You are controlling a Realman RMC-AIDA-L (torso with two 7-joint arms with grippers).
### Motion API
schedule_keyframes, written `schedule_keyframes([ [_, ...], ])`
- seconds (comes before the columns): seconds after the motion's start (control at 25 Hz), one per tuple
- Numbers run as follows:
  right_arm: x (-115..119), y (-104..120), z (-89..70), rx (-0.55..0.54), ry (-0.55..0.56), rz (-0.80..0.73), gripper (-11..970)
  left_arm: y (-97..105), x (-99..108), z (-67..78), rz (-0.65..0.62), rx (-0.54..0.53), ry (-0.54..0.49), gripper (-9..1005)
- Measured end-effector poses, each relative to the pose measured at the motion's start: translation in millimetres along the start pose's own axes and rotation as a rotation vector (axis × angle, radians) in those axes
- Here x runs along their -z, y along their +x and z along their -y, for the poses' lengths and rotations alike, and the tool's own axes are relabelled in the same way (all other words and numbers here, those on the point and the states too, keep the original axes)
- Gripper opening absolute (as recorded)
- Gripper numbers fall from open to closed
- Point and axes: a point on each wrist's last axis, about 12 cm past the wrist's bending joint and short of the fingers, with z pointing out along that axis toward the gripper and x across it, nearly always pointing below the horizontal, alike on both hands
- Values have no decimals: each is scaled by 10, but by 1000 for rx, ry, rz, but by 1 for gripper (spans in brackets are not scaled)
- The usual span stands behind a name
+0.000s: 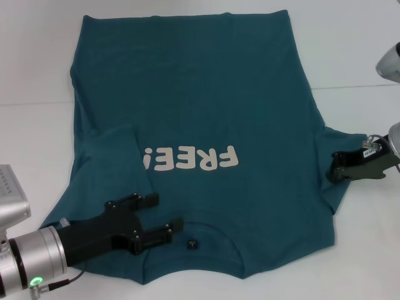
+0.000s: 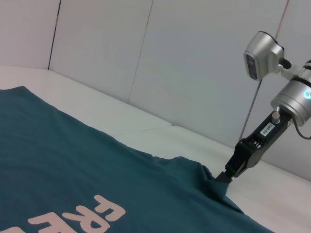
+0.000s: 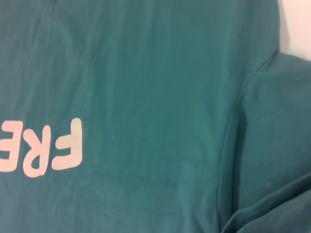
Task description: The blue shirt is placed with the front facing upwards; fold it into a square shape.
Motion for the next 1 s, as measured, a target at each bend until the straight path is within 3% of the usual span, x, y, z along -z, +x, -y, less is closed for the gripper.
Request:
schedule_keyframes([
  [1.0, 293, 450, 678, -211, -188, 122, 0, -22, 11, -2, 19, 14, 1, 820],
])
